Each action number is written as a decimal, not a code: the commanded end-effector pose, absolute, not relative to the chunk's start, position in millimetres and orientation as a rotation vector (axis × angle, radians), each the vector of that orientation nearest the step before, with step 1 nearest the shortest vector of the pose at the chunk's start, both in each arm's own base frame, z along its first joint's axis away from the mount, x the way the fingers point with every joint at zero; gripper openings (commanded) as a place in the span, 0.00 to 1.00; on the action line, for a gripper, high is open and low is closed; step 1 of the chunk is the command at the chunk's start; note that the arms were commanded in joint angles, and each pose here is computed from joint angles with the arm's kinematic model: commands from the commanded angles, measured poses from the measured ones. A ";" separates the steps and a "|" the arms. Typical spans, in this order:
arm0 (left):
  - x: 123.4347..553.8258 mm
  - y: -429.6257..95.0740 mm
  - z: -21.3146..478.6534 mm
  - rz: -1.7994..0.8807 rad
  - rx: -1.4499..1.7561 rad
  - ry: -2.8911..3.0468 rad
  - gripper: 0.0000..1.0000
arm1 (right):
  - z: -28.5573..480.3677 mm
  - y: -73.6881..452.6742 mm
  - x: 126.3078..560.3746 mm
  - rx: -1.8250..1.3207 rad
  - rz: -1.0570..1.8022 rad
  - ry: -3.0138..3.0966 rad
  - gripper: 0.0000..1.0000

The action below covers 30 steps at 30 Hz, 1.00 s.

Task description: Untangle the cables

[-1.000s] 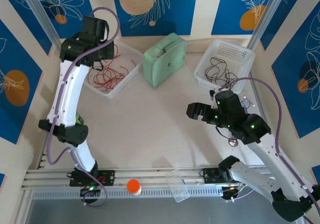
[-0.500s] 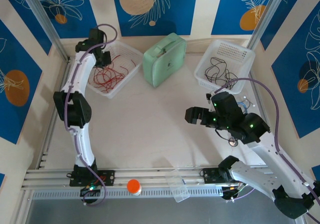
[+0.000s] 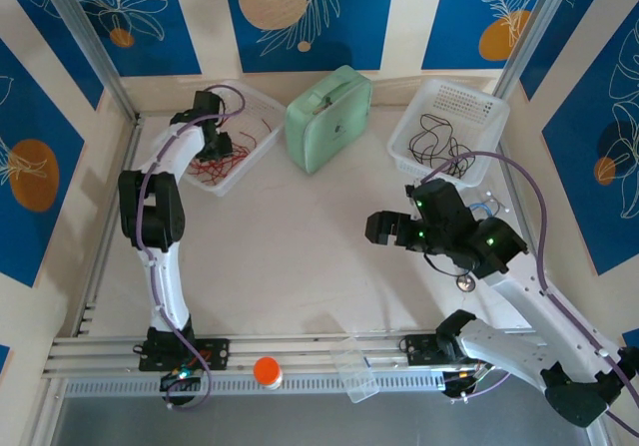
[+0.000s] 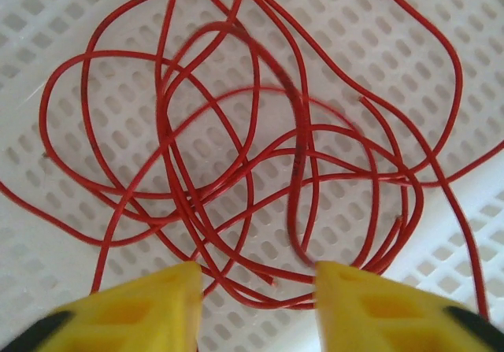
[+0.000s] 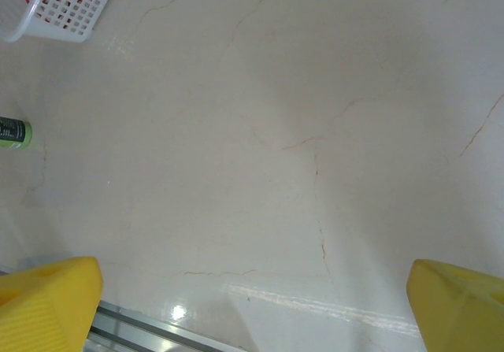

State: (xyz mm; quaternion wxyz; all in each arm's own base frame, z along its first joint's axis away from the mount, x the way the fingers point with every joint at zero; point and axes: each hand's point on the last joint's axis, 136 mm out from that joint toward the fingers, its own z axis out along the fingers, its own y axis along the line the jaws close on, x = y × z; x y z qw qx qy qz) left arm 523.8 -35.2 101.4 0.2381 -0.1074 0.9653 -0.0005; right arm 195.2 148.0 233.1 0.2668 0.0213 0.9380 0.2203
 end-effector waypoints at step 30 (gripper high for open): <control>356.9 43.2 147.5 0.323 -0.277 1.853 1.00 | 135.3 7.5 333.1 0.077 -0.008 1.900 0.99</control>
